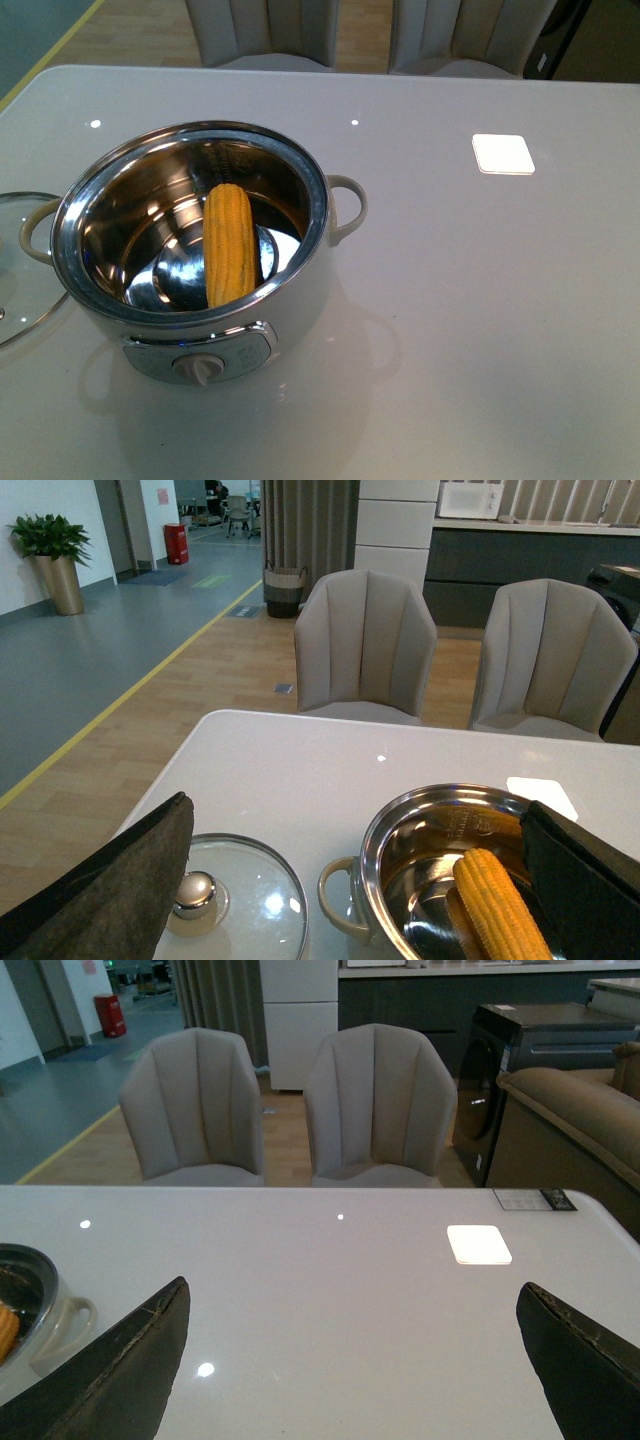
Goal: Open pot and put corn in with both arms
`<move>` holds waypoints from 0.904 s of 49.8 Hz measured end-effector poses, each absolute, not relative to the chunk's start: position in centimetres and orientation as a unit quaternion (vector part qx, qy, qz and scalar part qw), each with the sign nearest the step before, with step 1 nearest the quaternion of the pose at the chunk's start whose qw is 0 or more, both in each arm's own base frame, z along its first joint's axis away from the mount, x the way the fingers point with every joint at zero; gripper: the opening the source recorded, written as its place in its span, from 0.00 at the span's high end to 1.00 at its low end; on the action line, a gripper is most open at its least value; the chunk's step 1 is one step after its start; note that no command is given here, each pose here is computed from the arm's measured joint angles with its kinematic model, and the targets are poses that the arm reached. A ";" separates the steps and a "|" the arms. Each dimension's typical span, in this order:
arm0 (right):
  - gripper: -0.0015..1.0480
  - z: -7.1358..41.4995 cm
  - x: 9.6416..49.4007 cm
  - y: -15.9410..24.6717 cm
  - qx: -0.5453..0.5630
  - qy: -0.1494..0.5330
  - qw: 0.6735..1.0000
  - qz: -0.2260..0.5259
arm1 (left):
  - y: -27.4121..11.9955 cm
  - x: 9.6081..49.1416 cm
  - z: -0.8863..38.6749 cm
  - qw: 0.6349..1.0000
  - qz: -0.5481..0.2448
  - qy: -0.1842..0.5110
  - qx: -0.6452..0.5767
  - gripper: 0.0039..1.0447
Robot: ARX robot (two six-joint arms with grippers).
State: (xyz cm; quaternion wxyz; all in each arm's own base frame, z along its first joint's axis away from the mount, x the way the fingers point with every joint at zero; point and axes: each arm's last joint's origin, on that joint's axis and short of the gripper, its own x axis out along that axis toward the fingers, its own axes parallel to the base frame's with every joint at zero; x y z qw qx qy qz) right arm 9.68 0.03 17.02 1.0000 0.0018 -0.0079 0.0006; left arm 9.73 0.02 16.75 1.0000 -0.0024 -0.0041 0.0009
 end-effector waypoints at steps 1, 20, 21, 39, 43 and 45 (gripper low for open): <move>0.08 17.0 9.7 0.0 0.002 -0.008 1.000 0.001 | 0.0 9.7 16.8 1.000 0.001 -0.004 -0.002 0.06; 0.08 17.0 9.7 0.0 0.002 -0.008 1.000 0.001 | 0.0 9.7 16.8 1.000 0.001 -0.004 -0.002 0.06; 0.08 17.0 9.7 0.0 0.002 -0.008 1.000 0.001 | 0.0 9.7 16.8 1.000 0.001 -0.004 -0.003 0.06; 0.08 17.0 9.7 0.0 0.002 -0.008 1.000 0.001 | 0.0 9.7 16.8 1.000 0.001 -0.004 -0.002 0.06; 0.08 17.0 9.7 0.0 0.002 -0.008 1.000 0.001 | 0.0 9.7 16.8 1.000 0.001 -0.004 -0.002 0.06; 0.08 17.0 9.7 0.0 0.002 -0.008 1.000 0.001 | 0.0 9.7 16.8 1.000 0.001 -0.004 -0.003 0.06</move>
